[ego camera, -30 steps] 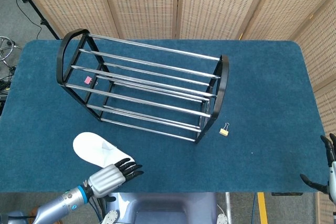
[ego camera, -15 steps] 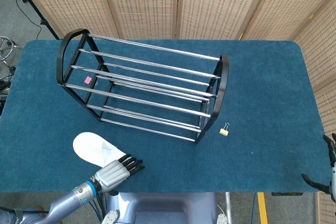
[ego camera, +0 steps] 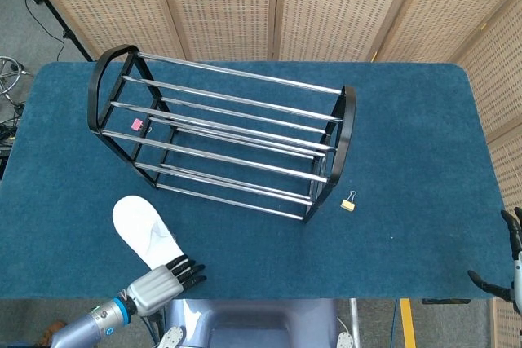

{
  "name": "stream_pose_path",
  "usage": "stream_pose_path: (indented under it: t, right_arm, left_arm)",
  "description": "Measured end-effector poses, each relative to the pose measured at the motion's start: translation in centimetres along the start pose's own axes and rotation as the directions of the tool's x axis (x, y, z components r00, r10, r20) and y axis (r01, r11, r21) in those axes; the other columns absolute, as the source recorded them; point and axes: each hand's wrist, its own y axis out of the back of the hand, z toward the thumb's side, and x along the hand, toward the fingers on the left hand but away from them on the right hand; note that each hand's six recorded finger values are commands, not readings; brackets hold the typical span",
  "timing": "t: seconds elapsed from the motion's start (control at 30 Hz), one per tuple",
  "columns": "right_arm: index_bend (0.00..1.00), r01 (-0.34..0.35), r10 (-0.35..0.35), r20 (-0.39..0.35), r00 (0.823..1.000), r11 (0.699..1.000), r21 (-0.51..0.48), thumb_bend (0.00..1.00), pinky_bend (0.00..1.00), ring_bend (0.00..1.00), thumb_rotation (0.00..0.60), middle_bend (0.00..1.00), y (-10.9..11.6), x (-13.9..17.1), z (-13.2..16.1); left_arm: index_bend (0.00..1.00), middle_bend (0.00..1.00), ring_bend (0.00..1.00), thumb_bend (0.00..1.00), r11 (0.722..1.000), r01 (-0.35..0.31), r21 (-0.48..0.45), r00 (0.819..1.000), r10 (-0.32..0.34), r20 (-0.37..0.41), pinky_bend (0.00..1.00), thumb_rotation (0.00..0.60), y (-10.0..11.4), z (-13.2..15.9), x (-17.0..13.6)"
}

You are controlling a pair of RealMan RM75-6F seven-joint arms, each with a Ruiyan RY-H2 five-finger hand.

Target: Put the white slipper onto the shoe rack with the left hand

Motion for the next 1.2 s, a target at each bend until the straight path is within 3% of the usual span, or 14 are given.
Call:
stream_pose_path:
  t: [0.33,0.6,0.83,1.07,1.2]
  right_arm:
    - [0.00,-0.003,0.003,0.001,1.000,1.000,0.002,0.00,0.00,0.00,0.600,0.00,-0.1,0.0,0.0]
    - [0.00,-0.001,0.001,0.002,1.000,1.000,0.002,0.00,0.00,0.00,0.600,0.00,-0.1,0.0,0.0]
    - [0.00,-0.003,0.003,0.000,1.000,1.000,0.001,0.00,0.00,0.00,0.600,0.00,-0.1,0.1,0.1]
    - [0.00,-0.005,0.005,0.000,1.000,1.000,0.001,0.00,0.00,0.00,0.600,0.00,-0.2,0.1,0.1]
    - [0.00,-0.006,0.006,0.000,1.000,1.000,0.001,0.00,0.00,0.00,0.600,0.00,-0.2,0.1,0.2]
  left_arm:
    - [0.00,0.00,0.00,0.14,0.999,0.024,-0.028,1.000,-0.024,0.003,0.00,0.600,-1.6,-1.0,-2.4]
    - [0.00,0.00,0.00,0.15,0.998,0.052,-0.041,0.998,-0.054,-0.033,0.00,0.600,-3.6,-3.2,-5.3]
    - [0.00,0.00,0.00,0.15,0.998,0.039,-0.049,0.996,-0.043,-0.078,0.00,0.600,-4.0,-4.7,-7.0]
    - [0.00,0.00,0.00,0.15,0.994,-0.055,-0.095,0.990,0.042,-0.135,0.00,0.600,-3.1,-6.8,-9.3]
    - [0.00,0.00,0.00,0.15,0.976,-0.184,-0.114,0.972,0.163,-0.172,0.00,0.600,-1.7,-8.3,-10.6]
